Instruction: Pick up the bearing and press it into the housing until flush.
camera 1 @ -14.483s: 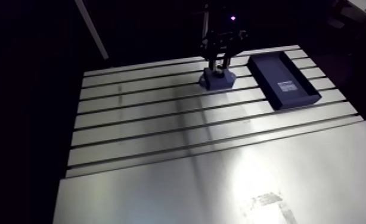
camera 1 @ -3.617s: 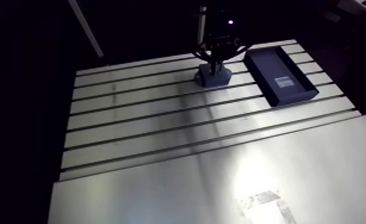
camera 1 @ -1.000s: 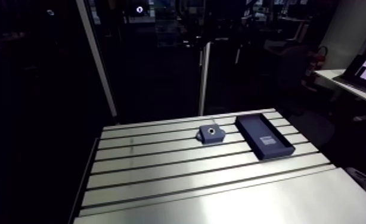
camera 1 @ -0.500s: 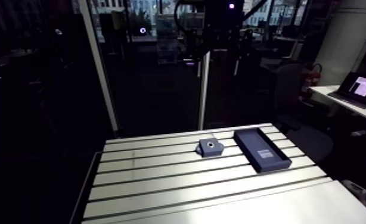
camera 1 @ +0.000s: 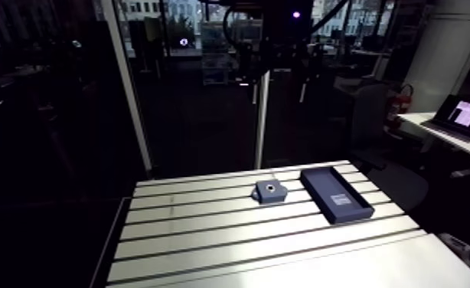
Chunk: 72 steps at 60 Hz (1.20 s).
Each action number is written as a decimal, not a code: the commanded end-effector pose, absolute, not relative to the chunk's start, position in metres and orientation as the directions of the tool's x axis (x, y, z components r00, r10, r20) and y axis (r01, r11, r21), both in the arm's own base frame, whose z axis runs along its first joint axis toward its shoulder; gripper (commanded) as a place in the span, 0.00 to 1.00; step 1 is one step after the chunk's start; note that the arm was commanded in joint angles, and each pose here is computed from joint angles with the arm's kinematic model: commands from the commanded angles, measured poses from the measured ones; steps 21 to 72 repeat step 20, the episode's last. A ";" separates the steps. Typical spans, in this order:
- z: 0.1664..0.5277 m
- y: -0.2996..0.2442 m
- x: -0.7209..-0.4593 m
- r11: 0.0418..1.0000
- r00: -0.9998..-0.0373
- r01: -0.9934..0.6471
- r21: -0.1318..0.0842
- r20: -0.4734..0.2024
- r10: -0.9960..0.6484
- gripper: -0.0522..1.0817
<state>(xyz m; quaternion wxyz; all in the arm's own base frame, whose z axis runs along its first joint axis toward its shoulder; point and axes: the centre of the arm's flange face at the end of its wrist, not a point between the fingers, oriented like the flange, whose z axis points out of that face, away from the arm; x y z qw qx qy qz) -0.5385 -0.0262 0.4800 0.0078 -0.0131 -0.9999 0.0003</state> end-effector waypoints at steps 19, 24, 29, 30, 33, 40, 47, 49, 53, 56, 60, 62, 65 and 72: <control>0.472 -0.031 -0.541 0.999 -1.000 0.028 -0.014 0.003 0.028 0.05; 0.472 -0.031 -0.541 0.999 -1.000 0.028 -0.014 0.003 0.028 0.05; 0.472 -0.031 -0.541 0.999 -1.000 0.028 -0.014 0.003 0.028 0.05; 0.472 -0.031 -0.541 0.999 -1.000 0.028 -0.014 0.003 0.028 0.05; 0.472 -0.031 -0.541 0.999 -1.000 0.028 -0.014 0.003 0.028 0.05; 0.472 -0.031 -0.541 0.999 -1.000 0.028 -0.014 0.003 0.028 0.05; 0.472 -0.031 -0.541 0.999 -1.000 0.028 -0.014 0.003 0.028 0.05; 0.472 -0.031 -0.541 0.999 -1.000 0.028 -0.014 0.003 0.028 0.05; 0.472 -0.031 -0.541 0.999 -1.000 0.028 -0.014 0.003 0.028 0.05; 0.472 -0.031 -0.541 0.999 -1.000 0.028 -0.014 0.003 0.028 0.05; 0.472 -0.031 -0.541 0.999 -1.000 0.028 -0.014 0.003 0.028 0.05; 0.472 -0.031 -0.541 0.999 -1.000 0.028 -0.014 0.003 0.028 0.05; 0.472 -0.031 -0.541 0.999 -1.000 0.028 -0.014 0.003 0.028 0.05; 0.472 -0.031 -0.541 0.999 -1.000 0.028 -0.014 0.003 0.028 0.05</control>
